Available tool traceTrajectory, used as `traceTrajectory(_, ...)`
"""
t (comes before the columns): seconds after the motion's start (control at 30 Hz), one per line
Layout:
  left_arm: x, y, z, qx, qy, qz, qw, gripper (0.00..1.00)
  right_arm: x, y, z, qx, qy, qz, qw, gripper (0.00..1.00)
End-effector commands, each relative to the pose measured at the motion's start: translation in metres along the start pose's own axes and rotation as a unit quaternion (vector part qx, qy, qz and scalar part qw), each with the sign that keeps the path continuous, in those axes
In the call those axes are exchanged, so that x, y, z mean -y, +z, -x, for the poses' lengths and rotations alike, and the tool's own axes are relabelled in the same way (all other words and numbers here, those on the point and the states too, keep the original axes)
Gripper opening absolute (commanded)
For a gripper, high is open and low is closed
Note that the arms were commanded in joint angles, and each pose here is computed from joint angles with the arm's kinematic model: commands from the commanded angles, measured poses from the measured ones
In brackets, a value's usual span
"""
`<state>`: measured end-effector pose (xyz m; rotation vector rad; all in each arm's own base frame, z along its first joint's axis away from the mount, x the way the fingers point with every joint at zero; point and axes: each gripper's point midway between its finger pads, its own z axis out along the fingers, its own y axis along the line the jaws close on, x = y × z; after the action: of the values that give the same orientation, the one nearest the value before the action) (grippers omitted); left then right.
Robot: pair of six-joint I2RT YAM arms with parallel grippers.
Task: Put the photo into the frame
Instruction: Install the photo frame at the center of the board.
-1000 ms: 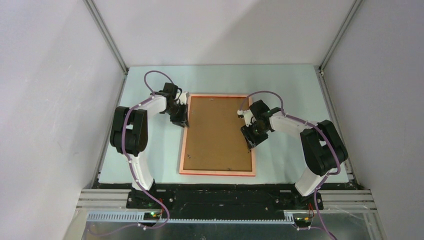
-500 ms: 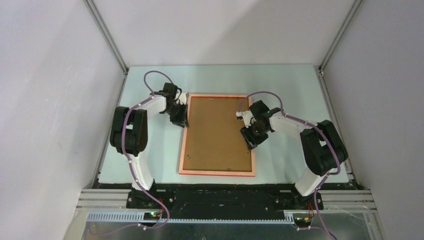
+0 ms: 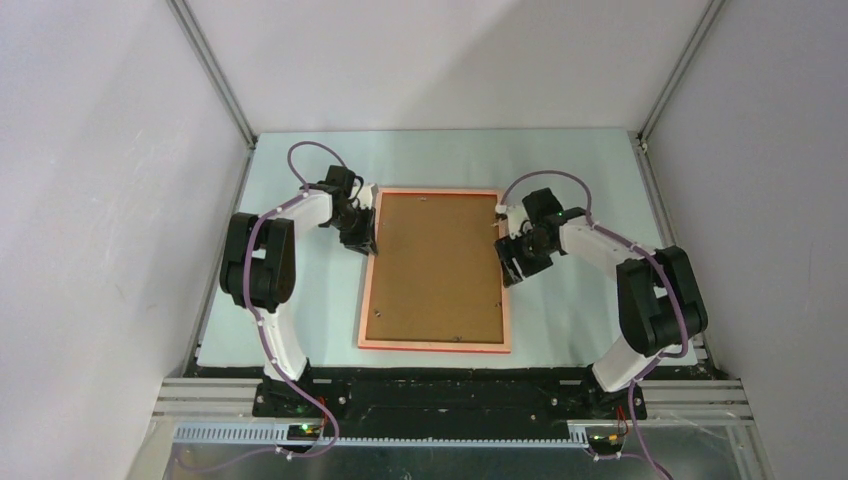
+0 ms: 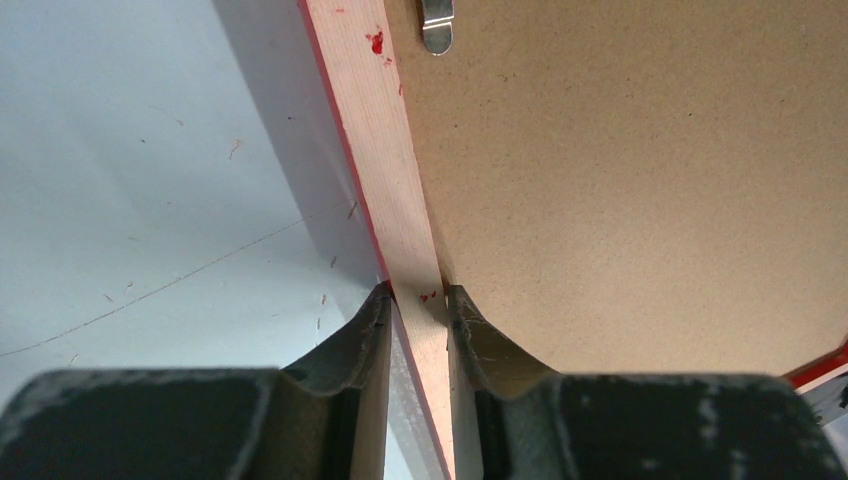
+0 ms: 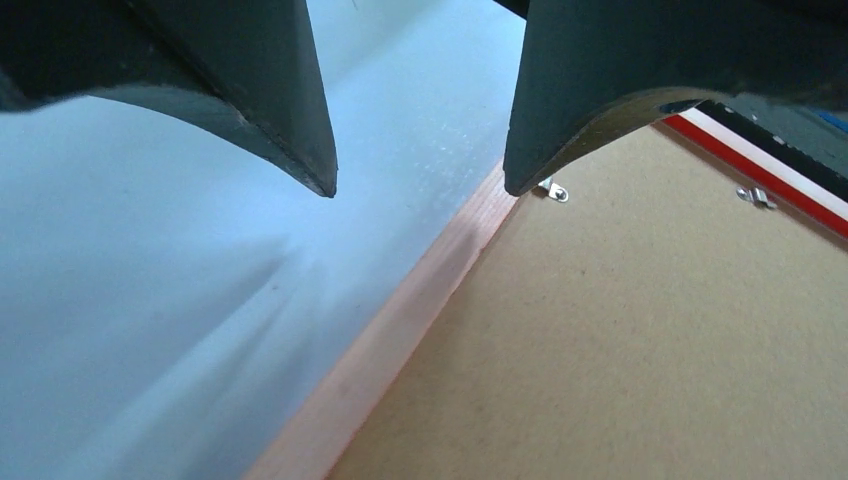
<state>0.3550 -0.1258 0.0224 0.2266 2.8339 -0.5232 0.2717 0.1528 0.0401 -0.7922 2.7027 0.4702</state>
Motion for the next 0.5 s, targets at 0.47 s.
traceTrajectory(0.47,0.007,-0.020,-0.017,-0.012,0.002,-0.025,1.000,0.00,0.038,-0.004,0.091,0.097,0.108,0.015,0.989,0.71)
